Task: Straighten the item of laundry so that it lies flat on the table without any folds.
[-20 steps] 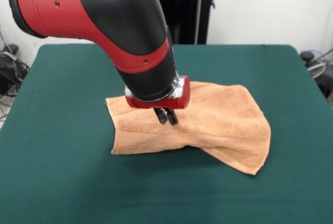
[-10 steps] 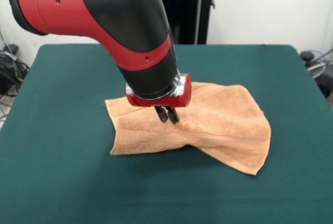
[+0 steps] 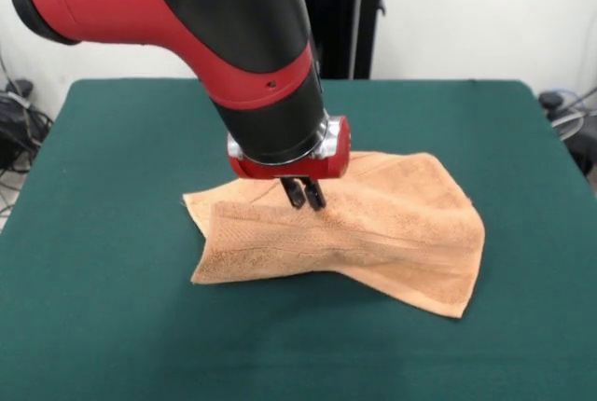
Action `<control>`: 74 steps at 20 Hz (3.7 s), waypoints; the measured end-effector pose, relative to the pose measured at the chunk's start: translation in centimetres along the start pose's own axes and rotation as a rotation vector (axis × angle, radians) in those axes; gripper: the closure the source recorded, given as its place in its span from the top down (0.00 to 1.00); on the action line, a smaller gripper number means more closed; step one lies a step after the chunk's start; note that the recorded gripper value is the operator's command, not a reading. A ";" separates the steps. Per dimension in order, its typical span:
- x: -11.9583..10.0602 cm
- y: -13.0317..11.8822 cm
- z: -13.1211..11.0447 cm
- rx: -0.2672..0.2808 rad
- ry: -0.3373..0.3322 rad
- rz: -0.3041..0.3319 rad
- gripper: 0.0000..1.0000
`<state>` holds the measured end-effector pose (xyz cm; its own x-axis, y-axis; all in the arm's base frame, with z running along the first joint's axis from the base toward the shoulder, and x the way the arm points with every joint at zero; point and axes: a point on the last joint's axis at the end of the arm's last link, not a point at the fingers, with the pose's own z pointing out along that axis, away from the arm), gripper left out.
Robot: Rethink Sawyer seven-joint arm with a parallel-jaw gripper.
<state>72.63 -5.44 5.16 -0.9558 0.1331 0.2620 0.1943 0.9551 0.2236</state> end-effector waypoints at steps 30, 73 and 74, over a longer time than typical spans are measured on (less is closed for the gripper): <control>-0.7 0.0 -1.3 0.003 -0.010 -0.003 1.00; 5.5 5.5 3.8 0.082 -0.105 -0.065 1.00; 5.6 5.4 3.8 0.083 -0.103 -0.063 1.00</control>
<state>67.49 1.51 4.29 -0.9840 0.0948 0.1509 0.1186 0.9804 0.1575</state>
